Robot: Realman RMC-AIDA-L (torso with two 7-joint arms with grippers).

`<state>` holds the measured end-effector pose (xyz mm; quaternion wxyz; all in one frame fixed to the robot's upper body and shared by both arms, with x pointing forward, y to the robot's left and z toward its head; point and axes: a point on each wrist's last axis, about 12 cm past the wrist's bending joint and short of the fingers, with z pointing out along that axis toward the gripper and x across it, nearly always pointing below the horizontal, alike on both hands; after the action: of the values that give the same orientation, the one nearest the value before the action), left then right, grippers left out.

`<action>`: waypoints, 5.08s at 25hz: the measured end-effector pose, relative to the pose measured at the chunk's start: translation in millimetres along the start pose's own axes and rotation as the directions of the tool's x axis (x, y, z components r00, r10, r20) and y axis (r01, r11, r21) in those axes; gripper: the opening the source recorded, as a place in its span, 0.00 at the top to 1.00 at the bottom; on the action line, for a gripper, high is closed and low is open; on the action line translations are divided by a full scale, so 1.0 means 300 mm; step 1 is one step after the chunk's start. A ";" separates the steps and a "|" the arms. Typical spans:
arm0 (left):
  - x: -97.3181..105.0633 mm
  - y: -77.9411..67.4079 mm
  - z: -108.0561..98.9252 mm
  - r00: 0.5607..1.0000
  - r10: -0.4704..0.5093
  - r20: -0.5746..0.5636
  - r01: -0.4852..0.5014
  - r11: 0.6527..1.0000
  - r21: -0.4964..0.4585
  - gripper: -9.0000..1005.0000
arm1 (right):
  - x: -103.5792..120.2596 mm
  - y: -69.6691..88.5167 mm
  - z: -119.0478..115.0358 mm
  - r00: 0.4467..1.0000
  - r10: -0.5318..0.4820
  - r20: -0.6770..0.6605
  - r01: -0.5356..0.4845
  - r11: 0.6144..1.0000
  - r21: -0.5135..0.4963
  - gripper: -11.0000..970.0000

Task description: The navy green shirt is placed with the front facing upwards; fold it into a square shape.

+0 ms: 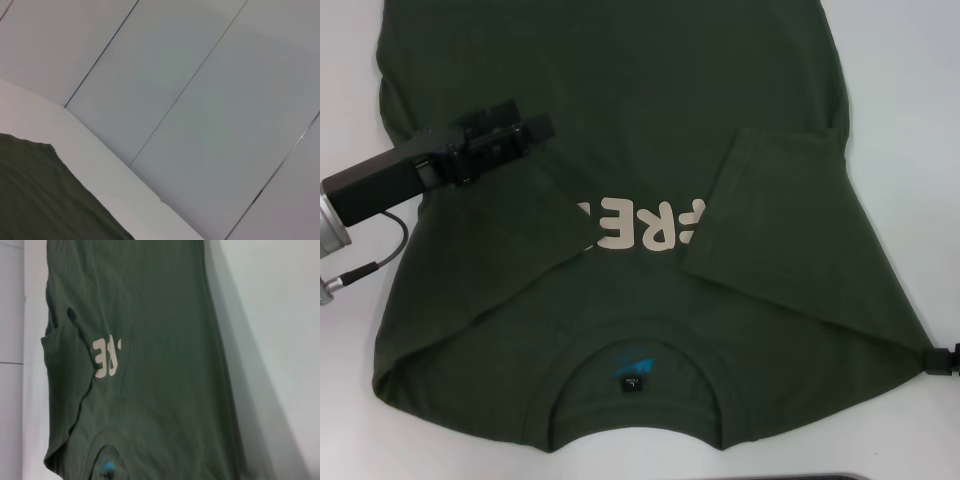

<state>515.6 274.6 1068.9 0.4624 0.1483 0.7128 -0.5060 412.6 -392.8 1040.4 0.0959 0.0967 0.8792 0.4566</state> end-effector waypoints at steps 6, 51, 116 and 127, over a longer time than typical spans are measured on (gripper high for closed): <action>0.001 0.000 0.000 1.000 -0.010 -0.001 0.010 1.000 0.000 0.12 | 0.026 -0.015 -0.006 1.000 -0.013 0.016 0.013 1.000 -0.005 0.95; -0.027 0.014 -0.301 0.787 -0.457 -0.416 0.335 0.881 -0.334 0.12 | -0.078 0.011 -0.066 0.992 -0.109 0.060 0.106 0.994 0.039 0.95; -0.012 0.029 -0.269 0.620 -0.505 -0.601 0.304 0.860 -0.410 0.25 | -0.117 0.024 -0.071 0.990 -0.121 0.071 0.118 0.992 0.051 0.95; -0.010 0.042 -0.247 0.621 -0.495 -0.608 0.282 0.864 -0.417 0.49 | -0.127 0.028 -0.074 0.989 -0.128 0.073 0.124 0.991 0.055 0.95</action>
<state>487.9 344.7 1068.6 0.0529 0.1010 0.9120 -0.3941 444.5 -415.4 1062.8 0.1555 0.0609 0.8904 0.4234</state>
